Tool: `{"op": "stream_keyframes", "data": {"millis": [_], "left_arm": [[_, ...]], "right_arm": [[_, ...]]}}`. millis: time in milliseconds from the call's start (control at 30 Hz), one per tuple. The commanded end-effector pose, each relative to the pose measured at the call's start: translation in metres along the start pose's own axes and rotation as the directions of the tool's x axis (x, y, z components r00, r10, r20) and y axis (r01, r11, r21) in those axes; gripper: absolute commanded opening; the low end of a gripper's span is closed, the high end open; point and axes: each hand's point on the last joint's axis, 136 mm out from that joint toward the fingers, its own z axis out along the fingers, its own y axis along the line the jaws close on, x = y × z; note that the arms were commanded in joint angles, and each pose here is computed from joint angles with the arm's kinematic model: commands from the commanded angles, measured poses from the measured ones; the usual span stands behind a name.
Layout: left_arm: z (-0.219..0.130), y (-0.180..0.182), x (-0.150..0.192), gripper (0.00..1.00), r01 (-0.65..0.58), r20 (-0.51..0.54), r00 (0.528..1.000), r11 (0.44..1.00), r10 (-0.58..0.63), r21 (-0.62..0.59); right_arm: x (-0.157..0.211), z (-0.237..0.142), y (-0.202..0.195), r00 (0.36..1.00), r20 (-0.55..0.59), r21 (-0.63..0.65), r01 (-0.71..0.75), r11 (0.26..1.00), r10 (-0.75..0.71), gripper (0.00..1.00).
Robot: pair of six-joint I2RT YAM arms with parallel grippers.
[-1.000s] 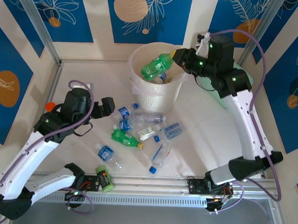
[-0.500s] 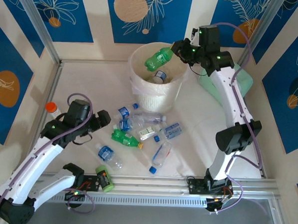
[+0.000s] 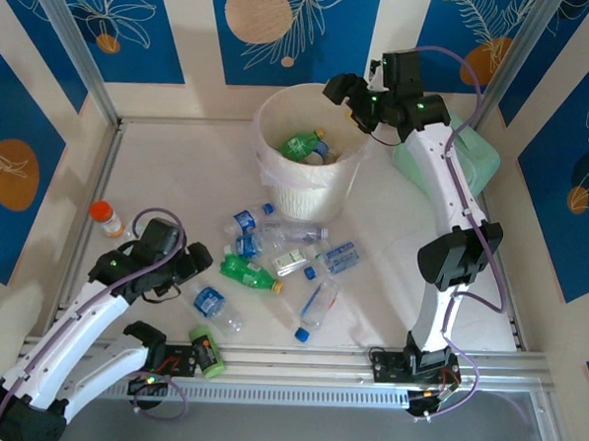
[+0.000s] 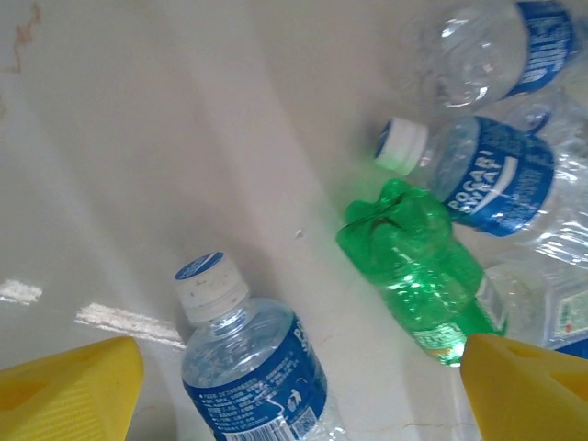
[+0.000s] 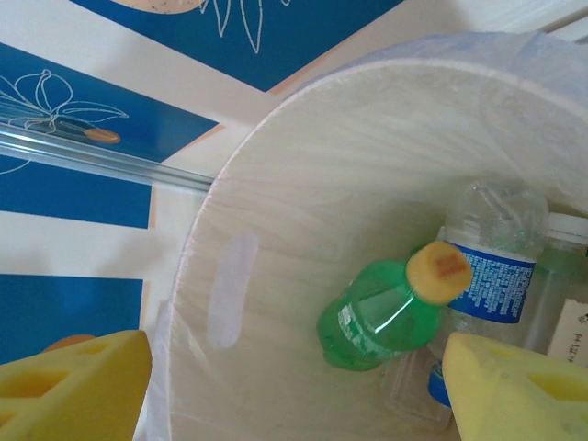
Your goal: Put the plastic bottles in the bin
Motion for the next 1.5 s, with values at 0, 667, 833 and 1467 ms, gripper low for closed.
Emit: {"op": "stream_keyframes", "data": {"millis": [0,667,833,1467], "left_arm": [[0.009,0.005,0.005,0.87,0.065,-0.021,0.998,0.998,-0.065,-0.005],[0.072,0.012,0.012,0.66,0.316,-0.097,0.943,0.948,-0.318,-0.039],[0.075,0.022,0.015,0.67,0.332,-0.093,0.936,0.939,-0.340,-0.095],[0.109,0.018,0.017,0.55,0.328,-0.134,0.930,0.936,-0.343,-0.126]], "right_arm": [[0.004,-0.029,0.026,0.999,0.019,-0.036,0.049,0.998,-0.049,0.83],[0.183,-0.155,-0.010,0.974,-0.089,-0.040,0.205,0.978,-0.208,0.84],[0.201,-0.167,-0.030,0.977,-0.112,-0.010,0.181,0.983,-0.181,0.84],[0.227,-0.159,-0.048,0.976,-0.152,0.014,0.159,0.987,-0.156,0.84]]}}
